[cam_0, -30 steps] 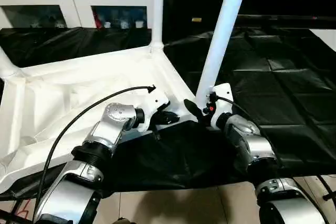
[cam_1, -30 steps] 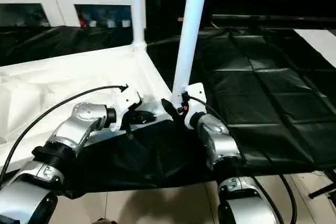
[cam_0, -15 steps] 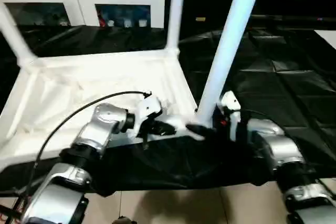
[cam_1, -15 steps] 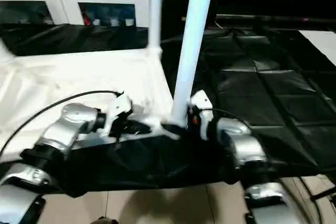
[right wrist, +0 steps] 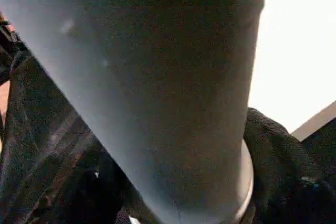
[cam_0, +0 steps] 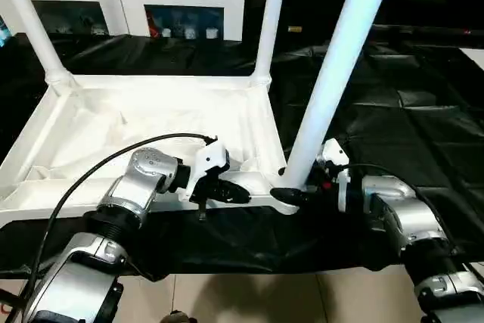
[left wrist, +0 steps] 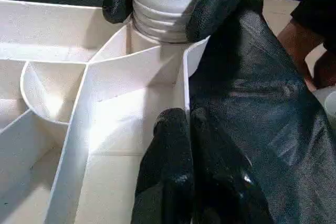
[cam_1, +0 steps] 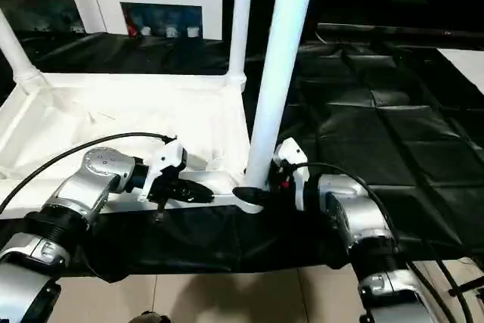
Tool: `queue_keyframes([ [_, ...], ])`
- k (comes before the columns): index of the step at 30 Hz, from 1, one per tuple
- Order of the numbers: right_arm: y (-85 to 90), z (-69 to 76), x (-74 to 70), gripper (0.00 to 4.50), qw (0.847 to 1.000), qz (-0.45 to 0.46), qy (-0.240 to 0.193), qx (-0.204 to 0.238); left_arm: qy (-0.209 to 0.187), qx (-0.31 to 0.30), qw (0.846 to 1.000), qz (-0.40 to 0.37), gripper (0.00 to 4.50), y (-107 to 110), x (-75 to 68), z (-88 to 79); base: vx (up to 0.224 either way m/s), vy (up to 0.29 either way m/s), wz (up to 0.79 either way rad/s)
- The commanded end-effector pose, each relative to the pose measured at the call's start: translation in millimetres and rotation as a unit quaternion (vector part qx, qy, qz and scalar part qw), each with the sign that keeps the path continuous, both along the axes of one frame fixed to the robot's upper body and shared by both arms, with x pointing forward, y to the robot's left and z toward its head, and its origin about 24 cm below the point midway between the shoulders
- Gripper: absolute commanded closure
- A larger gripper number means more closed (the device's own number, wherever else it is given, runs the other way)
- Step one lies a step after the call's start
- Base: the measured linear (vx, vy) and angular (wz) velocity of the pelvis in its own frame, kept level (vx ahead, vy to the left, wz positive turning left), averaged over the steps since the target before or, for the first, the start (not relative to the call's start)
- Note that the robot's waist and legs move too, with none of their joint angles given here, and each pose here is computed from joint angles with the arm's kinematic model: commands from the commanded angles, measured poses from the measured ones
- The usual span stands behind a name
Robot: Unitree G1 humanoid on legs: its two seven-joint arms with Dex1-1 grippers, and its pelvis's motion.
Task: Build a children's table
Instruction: Rotate leg to tighten
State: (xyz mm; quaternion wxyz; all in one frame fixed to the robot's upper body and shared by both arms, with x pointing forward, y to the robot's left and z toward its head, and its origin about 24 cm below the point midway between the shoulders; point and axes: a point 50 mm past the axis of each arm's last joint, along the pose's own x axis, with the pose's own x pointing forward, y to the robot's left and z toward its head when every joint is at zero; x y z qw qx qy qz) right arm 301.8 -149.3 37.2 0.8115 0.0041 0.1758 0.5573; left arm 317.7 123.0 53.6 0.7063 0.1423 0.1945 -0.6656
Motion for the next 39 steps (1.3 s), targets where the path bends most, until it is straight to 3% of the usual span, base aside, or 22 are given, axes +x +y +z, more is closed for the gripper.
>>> queue_keyframes([
  [1,13.1,-3.1,-3.9,1.78,1.0,0.011,0.0,0.004,0.003,-0.015,1.0,0.001,4.5,-16,-1.3,-2.8,0.0,0.0,0.0],
  [3,13.3,-3.4,-3.5,1.78,1.0,0.007,0.0,0.003,0.002,-0.015,1.0,0.003,4.5,-16,-1.1,-2.8,0.0,0.0,0.0],
  [5,18.0,-14.9,12.2,1.78,0.991,-0.129,0.0,-0.017,-0.007,-0.024,0.998,0.062,4.5,-26,6.8,-1.5,0.0,0.0,0.0],
  [9,24.5,-20.6,21.8,1.8,0.977,-0.212,0.008,-0.023,-0.015,-0.022,0.996,0.087,4.5,-36,10.7,-0.3,0.0,0.0,0.0],
  [13,49.0,-22.3,31.5,1.8,0.961,-0.273,0.008,-0.035,-0.032,-0.036,0.992,0.117,4.5,-65,13.1,5.2,0.0,0.0,0.0],
  [14,49.0,-22.3,31.5,1.8,0.961,-0.273,0.008,-0.035,-0.032,-0.036,0.992,0.117,4.5,-65,13.1,5.2,0.0,0.0,0.0],
  [16,55.2,-19.9,32.8,1.1,0.962,-0.27,0.003,-0.028,-0.032,-0.043,0.992,0.111,4.5,-71,11.0,6.1,0.0,0.0,0.0],
  [19,57.1,-14.7,32.2,1.0,0.969,-0.248,0.008,0.0,-0.03,-0.048,0.994,0.094,4.5,-72,8.4,5.9,0.0,0.0,0.0],
  [22,52.6,-11.6,27.9,0.67,0.98,-0.197,-0.004,0.0,-0.029,-0.047,0.996,0.065,4.5,-65,5.5,5.7,0.0,0.0,0.0],
  [25,46.7,-10.4,22.6,0.67,0.988,-0.153,-0.01,-0.006,-0.027,-0.042,0.997,0.052,4.5,-60,4.9,5.2,0.0,0.0,0.0],
  [26,36.5,-9.0,14.8,0.67,0.995,-0.096,-0.013,-0.015,-0.026,-0.035,0.998,0.041,4.5,-51,4.8,5.2,0.0,0.0,0.0],
  [30,25.3,-7.1,8.4,0.67,0.998,-0.053,-0.014,-0.026,-0.022,-0.027,0.999,0.032,4.5,-43,4.8,5.0,0.0,0.0,0.0],
  [31,11.6,-5.5,3.2,0.67,0.999,-0.02,-0.004,-0.039,-0.017,-0.013,1.0,0.012,4.5,-33,3.3,4.2,0.0,0.0,0.0],
  [37,-1.4,-4.9,0.6,0.67,0.998,-0.006,0.008,-0.057,-0.014,0.006,1.0,0.0,4.5,-21,4.2,4.5,0.0,0.0,0.0],
  [39,-3.9,-3.6,0.8,0.91,0.998,-0.006,0.01,-0.058,-0.015,0.016,1.0,-0.004,4.5,-16,5.0,4.7,0.0,0.0,0.0],
])
